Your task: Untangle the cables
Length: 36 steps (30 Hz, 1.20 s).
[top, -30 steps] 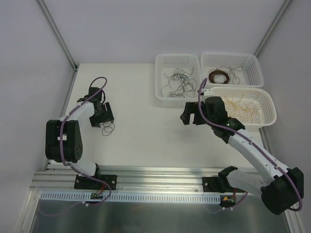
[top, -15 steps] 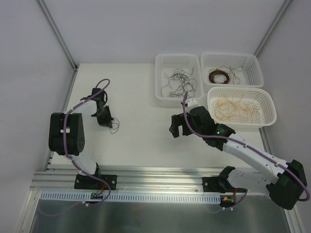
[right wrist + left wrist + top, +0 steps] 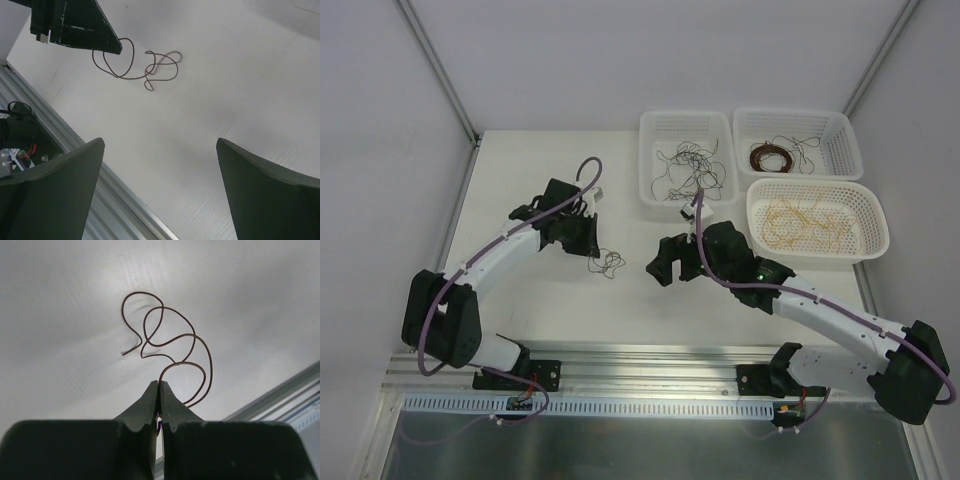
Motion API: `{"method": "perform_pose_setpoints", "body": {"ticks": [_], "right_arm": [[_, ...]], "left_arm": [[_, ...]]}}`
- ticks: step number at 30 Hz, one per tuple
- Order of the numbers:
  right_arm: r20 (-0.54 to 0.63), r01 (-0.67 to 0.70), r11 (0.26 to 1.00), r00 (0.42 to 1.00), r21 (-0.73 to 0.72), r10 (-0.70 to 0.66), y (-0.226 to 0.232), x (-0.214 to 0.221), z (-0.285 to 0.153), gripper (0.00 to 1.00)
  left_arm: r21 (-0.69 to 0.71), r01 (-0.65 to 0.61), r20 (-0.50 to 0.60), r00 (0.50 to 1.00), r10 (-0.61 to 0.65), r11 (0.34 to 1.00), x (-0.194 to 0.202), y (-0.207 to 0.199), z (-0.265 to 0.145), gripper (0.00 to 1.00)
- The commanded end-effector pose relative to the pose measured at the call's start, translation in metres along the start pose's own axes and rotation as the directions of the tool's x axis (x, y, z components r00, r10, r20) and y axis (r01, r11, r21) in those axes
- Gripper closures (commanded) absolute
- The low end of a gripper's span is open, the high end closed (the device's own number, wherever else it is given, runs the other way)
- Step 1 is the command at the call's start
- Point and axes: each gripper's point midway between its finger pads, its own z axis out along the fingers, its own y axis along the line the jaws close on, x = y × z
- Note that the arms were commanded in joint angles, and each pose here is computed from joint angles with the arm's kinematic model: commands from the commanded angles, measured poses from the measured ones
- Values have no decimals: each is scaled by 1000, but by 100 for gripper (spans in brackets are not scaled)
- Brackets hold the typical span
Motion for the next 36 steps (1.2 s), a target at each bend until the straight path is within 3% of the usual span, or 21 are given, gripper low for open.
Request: {"method": "perform_pose_setpoints", "body": {"ticks": [1,11,30,33,36], "right_arm": [[86,-70,990,993,-120,81,26,-21,-1,0],[72,-113,970,989,-215,132,48,-23,19,0],[-2,-296,900,950,-319,312,71,-13,77,4],[-9,-307,891,947,-335,322,74,-11,82,11],[-9,-303,886,947,-350,320,77,-11,83,26]], "left_arm": [[162,-154,84,986,142,975,-7,-42,-20,100],[301,-309,211,944,252,902,-1,-83,-54,100],[321,-337,249,932,265,885,-1,-90,-61,100],[323,-338,251,931,265,884,-1,-91,-61,100],[323,-337,248,932,264,884,0,-90,-60,100]]}}
